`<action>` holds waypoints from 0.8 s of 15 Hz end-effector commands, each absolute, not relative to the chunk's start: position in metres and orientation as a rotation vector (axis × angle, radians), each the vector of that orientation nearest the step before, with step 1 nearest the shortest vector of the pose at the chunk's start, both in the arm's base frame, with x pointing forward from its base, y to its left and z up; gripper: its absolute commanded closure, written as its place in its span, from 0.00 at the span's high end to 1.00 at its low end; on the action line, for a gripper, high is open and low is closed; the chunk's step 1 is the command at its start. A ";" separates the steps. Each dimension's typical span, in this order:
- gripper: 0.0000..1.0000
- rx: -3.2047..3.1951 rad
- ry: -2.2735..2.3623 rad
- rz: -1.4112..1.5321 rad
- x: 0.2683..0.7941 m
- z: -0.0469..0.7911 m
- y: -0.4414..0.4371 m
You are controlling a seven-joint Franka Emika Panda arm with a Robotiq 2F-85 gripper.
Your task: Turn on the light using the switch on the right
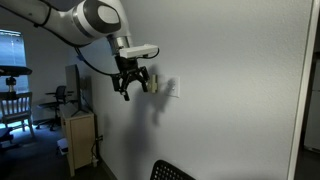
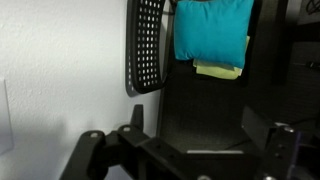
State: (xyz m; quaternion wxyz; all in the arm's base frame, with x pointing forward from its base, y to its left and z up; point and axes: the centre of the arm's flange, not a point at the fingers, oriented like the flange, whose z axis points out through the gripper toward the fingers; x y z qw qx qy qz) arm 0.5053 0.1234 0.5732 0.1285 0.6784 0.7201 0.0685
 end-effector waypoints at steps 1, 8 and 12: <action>1.00 1.761 2.296 0.214 0.546 0.574 0.135; 1.00 1.597 2.415 0.193 0.562 0.565 0.146; 1.00 1.664 2.310 0.241 0.570 0.544 0.144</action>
